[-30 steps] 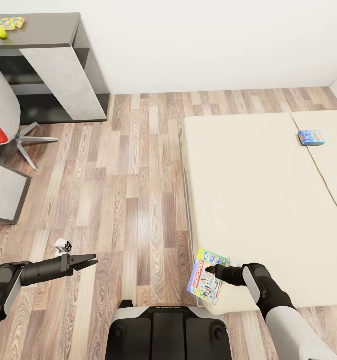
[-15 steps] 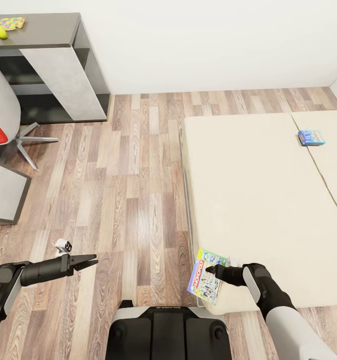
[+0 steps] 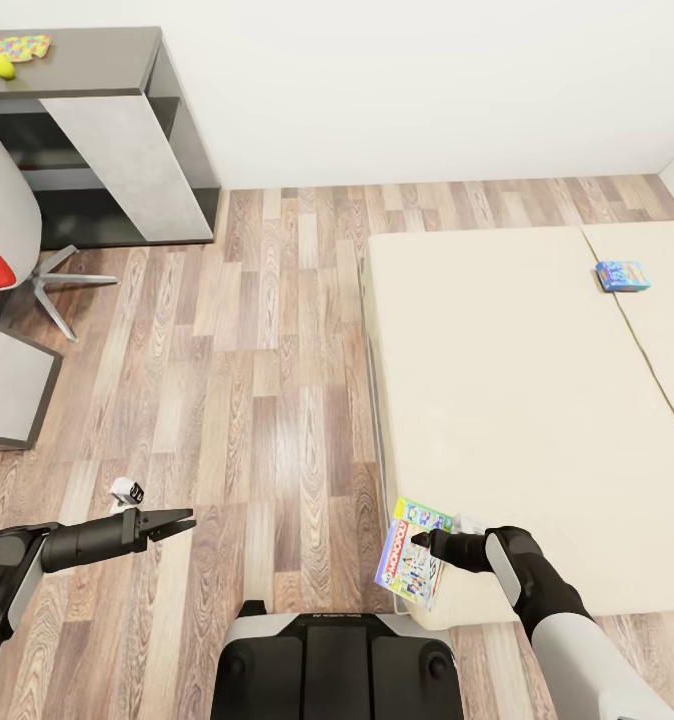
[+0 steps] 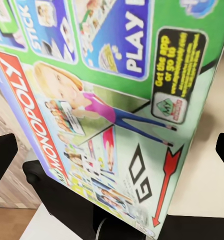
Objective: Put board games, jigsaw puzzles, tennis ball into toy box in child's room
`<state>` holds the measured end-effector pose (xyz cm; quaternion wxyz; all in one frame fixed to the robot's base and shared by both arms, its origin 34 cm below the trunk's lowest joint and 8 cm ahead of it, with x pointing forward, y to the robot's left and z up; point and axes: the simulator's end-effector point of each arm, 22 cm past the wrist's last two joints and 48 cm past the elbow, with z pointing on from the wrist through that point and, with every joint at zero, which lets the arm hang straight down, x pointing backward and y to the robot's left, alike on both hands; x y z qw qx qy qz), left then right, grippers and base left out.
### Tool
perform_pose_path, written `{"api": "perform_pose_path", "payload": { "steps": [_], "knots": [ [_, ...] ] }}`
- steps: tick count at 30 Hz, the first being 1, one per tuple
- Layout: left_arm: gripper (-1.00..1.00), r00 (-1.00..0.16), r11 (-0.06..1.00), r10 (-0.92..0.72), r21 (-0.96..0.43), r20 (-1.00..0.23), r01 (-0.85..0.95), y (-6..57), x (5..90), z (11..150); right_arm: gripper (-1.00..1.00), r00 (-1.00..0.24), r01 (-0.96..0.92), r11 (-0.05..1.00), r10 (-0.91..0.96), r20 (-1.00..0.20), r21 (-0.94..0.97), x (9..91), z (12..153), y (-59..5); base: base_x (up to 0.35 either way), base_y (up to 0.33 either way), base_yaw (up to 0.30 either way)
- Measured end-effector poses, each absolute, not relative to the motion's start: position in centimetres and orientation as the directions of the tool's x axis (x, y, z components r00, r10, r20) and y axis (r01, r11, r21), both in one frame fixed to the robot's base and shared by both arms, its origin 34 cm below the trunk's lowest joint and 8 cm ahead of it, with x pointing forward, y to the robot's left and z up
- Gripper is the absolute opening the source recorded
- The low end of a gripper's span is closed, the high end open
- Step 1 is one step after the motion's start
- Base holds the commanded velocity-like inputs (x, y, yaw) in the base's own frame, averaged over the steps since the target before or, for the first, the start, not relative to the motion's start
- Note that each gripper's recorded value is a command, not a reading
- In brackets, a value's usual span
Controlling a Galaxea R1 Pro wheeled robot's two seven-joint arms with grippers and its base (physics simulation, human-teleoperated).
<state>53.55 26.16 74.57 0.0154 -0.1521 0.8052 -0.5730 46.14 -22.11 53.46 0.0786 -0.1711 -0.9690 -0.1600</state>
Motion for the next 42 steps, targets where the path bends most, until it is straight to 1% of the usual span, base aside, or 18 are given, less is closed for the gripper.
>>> {"api": "perform_pose_path", "payload": {
  "steps": [42],
  "knots": [
    [1.0, -0.961, 0.297, -0.263, -0.94, 0.087, -0.167, 26.2, 55.1, 77.4, 1.0, -0.942, 0.335, 0.891, 0.305, 0.142, 0.307, 49.2, 55.9, -22.1, 0.0, 0.0, 0.0]
  ]
}}
